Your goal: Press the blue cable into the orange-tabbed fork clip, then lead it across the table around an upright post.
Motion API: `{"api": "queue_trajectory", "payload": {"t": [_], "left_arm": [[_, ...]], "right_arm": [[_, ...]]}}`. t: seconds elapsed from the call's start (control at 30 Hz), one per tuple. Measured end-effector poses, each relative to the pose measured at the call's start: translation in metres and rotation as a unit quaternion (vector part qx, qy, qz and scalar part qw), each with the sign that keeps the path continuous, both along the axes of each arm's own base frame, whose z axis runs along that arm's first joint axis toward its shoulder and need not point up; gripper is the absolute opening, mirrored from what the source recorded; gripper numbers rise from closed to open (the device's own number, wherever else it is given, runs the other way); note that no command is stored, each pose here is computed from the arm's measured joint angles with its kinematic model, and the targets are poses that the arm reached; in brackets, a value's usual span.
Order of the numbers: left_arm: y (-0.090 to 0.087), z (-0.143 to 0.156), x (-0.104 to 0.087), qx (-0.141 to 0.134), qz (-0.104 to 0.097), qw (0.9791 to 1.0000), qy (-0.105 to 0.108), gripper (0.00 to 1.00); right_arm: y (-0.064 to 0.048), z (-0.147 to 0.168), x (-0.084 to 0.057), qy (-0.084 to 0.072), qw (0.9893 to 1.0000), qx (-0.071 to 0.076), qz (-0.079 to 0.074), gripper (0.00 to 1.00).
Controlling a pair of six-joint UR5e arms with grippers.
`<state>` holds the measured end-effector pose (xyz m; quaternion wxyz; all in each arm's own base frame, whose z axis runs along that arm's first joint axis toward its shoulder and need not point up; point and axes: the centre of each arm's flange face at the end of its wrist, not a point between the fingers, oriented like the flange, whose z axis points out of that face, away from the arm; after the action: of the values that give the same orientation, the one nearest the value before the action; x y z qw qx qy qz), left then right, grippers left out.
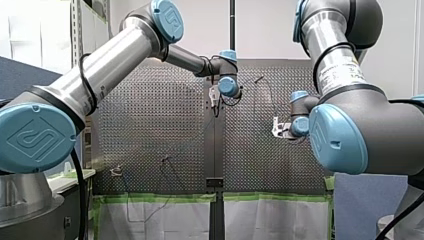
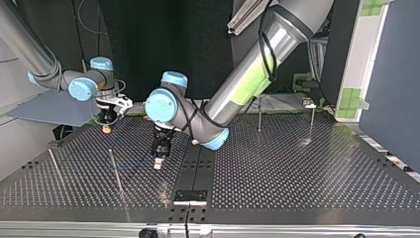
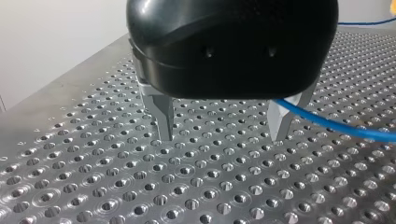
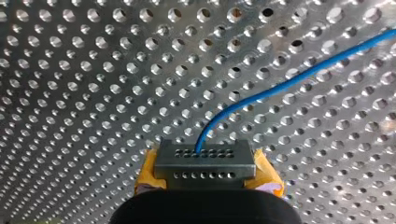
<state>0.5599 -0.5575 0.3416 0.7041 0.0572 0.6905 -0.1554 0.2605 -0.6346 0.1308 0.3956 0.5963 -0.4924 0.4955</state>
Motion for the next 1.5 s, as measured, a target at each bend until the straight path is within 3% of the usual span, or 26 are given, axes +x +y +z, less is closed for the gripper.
{"api": "queue_trajectory", "payload": {"t": [0.53,0.93,1.17,1.5], "left_arm": [[0.0,0.0,0.0,0.0,0.0,1.0,0.0,1.0],[0.002,0.0,0.002,0.0,0.002,1.0,0.0,1.0],[0.005,0.0,0.005,0.0,0.004,1.0,-0.001,1.0],[0.007,0.0,0.007,-0.001,0.006,1.0,-0.001,1.0]], "right_arm": [[-0.003,-0.063,-0.004,-0.009,0.9998,0.018,-0.005,0.0],[0.0,-0.131,-0.009,-0.013,0.9992,0.036,-0.012,0.0],[0.001,-0.174,-0.021,-0.017,0.9988,0.042,-0.02,0.0],[-0.005,-0.193,-0.044,-0.019,0.9984,0.04,-0.036,0.0]]}}
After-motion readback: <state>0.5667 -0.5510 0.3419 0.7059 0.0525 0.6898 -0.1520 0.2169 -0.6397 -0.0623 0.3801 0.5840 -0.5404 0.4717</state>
